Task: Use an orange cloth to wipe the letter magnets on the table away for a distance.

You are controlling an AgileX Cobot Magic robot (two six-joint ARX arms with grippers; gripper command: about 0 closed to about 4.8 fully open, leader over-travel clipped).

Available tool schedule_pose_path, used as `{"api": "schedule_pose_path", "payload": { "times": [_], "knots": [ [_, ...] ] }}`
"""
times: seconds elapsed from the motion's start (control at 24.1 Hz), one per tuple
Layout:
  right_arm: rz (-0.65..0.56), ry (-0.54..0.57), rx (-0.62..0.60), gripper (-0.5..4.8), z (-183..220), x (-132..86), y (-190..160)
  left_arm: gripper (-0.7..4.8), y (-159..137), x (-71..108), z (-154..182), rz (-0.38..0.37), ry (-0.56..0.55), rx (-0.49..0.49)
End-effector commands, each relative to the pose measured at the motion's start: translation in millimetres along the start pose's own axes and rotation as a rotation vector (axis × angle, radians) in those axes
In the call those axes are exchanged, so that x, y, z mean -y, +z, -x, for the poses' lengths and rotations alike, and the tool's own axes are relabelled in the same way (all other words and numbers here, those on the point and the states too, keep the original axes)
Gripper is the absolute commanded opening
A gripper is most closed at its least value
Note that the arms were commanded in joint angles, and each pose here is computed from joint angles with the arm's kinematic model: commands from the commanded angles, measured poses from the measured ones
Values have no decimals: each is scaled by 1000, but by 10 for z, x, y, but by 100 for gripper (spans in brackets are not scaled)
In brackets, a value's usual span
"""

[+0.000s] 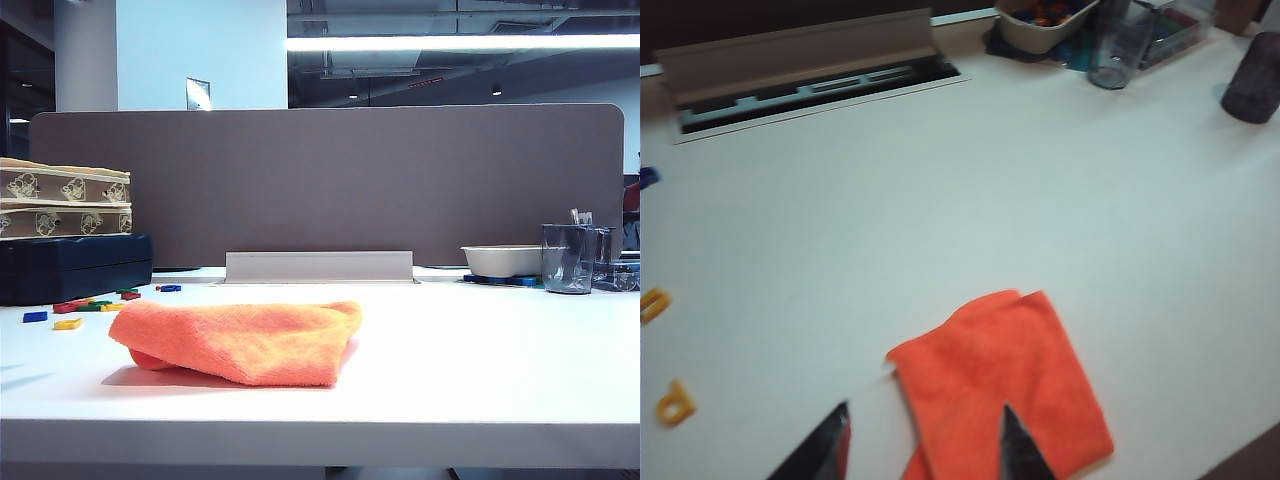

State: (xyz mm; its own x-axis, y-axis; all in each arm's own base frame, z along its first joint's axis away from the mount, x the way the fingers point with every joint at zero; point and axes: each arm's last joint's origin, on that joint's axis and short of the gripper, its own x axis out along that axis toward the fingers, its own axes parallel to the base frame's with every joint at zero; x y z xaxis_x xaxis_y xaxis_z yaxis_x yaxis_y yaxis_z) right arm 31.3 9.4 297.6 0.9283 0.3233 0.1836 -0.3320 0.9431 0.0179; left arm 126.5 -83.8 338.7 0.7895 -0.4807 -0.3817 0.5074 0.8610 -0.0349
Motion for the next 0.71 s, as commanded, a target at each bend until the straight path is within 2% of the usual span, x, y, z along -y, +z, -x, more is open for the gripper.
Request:
{"api": "schedule_pose_path", "payload": {
  "times": [0.04, 0.08, 0.21, 0.42, 0.54, 0.71],
  "knots": [
    [-7, -17, -23, 14, 15, 1, -13, 178, -151, -57, 375, -31, 116, -34],
    [-8, -48, -40, -1, 16, 11, -33, 178, -235, -85, 568, -31, 167, -32],
    [-1, -112, -68, -1, 15, 32, -68, 178, -430, -140, 976, -25, 258, 18],
    [53, -139, -97, -1, -1, 50, -124, 178, -647, -184, 1382, -30, 308, 148],
    [48, -160, -124, -1, -30, 72, -205, 178, -704, -190, 1423, -58, 316, 136],
    [44, -202, -150, -1, -116, 127, -401, 177, -777, -192, 1245, -63, 335, 106]
  ]
}}
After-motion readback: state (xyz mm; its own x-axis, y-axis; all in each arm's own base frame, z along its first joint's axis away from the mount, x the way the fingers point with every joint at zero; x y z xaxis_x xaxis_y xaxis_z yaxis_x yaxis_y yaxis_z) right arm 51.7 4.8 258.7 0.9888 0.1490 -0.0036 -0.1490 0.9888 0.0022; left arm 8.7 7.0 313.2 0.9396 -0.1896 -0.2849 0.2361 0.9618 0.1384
